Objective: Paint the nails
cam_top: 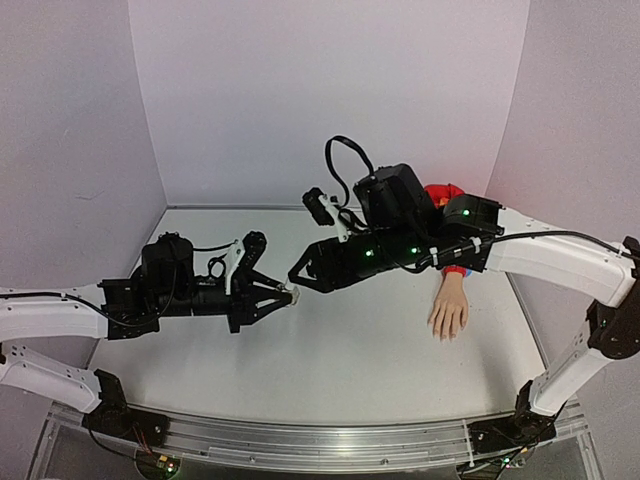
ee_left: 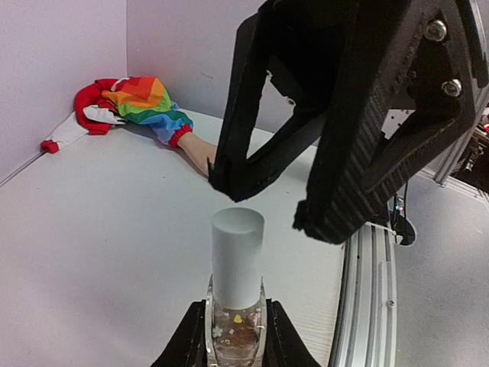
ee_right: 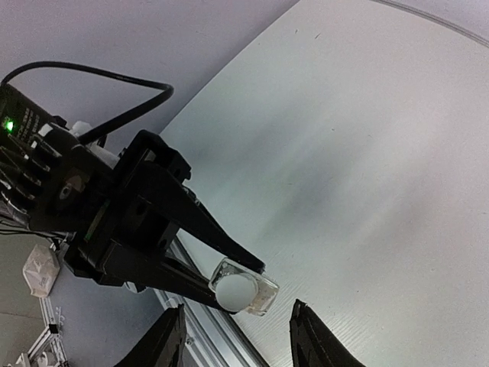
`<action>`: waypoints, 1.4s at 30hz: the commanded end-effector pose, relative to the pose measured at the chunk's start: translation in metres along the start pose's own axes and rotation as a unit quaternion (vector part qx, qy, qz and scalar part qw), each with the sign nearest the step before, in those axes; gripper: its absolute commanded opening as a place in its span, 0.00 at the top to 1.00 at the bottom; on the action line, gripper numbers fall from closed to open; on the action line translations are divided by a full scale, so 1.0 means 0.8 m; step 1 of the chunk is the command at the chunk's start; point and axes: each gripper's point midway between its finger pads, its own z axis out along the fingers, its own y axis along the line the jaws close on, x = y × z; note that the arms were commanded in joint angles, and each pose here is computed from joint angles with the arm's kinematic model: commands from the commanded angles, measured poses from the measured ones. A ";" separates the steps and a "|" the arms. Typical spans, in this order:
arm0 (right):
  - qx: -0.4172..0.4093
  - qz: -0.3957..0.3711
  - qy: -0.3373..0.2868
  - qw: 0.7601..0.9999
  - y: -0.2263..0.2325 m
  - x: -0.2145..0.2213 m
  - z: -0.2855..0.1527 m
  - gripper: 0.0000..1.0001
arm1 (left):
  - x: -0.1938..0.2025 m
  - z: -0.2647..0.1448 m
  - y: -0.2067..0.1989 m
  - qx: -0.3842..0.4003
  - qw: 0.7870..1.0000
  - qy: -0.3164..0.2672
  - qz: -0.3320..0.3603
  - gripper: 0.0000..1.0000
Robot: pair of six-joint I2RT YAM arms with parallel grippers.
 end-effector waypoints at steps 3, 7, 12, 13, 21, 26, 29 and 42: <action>-0.046 -0.020 0.026 0.998 0.024 0.003 0.015 0.62 | -0.034 -0.005 -0.025 0.052 0.998 -0.035 0.025 1.00; -0.053 -0.020 0.034 0.998 0.026 0.006 0.022 0.71 | -0.036 -0.007 -0.028 0.058 0.997 -0.037 0.026 1.00; -0.061 -0.023 0.040 0.997 0.029 0.008 0.024 0.86 | -0.034 -0.007 -0.030 0.064 0.997 -0.034 0.025 1.00; -0.062 -0.024 0.040 0.997 0.030 0.008 0.024 0.90 | -0.034 -0.006 -0.030 0.063 0.997 -0.034 0.025 1.00; 0.090 -0.011 -0.009 0.996 -0.049 0.015 0.016 1.00 | -0.031 -0.009 0.013 -0.040 0.999 -0.026 -0.027 0.30; 0.204 -0.008 -0.009 0.979 -0.120 0.065 0.030 1.00 | -0.029 -0.036 0.030 -0.092 0.993 -0.055 -0.043 0.05; 0.217 -0.027 0.005 0.976 -0.124 0.099 0.050 1.00 | -0.031 -0.058 0.055 -0.157 0.983 -0.076 -0.055 0.05; 0.257 -0.026 0.036 0.965 -0.145 0.189 0.127 0.95 | -0.034 -0.128 0.115 -0.332 0.931 -0.118 -0.089 0.07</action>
